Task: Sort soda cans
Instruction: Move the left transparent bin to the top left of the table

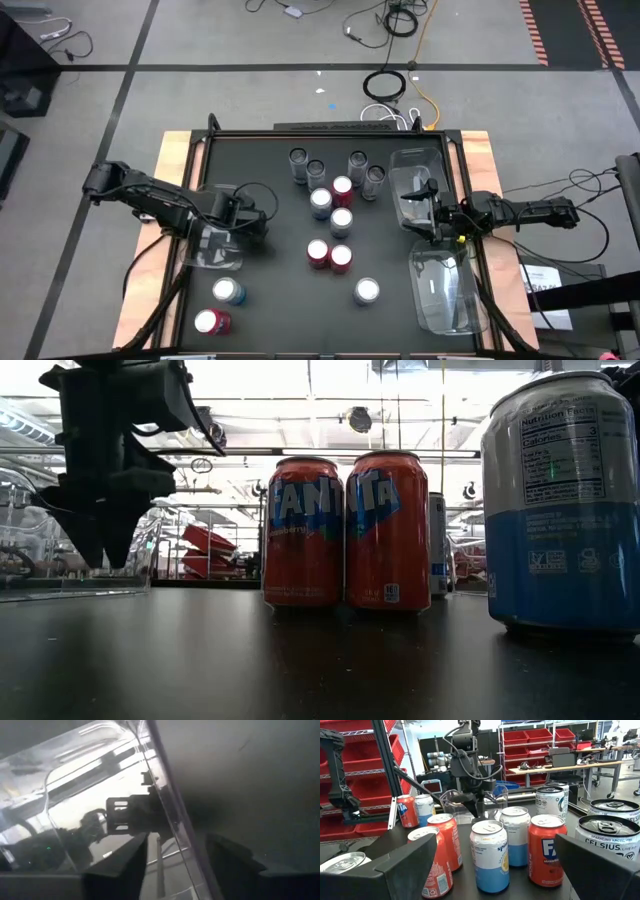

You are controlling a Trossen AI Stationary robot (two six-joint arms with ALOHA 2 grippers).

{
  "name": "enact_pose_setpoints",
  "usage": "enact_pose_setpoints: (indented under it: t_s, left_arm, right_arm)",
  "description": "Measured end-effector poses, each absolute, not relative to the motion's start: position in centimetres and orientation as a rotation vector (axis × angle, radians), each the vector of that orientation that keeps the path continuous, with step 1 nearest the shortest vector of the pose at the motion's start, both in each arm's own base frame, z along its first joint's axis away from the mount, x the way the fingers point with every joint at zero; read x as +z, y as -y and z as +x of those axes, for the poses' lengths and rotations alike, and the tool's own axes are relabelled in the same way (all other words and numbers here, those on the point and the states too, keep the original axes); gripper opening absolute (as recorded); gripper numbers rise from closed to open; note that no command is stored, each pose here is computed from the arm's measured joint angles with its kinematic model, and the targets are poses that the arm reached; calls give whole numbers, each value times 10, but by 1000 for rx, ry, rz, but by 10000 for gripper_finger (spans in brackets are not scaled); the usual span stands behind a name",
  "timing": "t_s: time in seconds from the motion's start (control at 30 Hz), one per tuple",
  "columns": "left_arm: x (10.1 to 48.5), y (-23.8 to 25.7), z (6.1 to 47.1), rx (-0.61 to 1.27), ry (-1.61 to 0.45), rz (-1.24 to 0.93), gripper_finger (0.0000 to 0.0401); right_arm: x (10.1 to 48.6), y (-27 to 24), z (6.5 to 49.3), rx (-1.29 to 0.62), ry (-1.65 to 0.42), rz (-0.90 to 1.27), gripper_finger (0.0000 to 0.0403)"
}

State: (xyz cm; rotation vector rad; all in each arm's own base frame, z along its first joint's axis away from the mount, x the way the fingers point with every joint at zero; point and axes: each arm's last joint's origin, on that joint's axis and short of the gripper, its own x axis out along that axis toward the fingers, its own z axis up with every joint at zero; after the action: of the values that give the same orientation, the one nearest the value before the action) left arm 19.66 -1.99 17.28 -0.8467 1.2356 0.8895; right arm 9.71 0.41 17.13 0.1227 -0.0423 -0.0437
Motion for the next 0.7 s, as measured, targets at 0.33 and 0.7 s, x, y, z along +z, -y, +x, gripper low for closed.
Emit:
enact_pose_setpoints:
  t_s: [0.33,0.7]
  left_arm:
    - [173,10,203,931,-1164,-908,14]
    - [174,-24,209,999,-1044,-1012,8]
  right_arm:
    - [171,-4,97,-44,42,123,396]
    - [171,-4,97,-44,43,123,396]
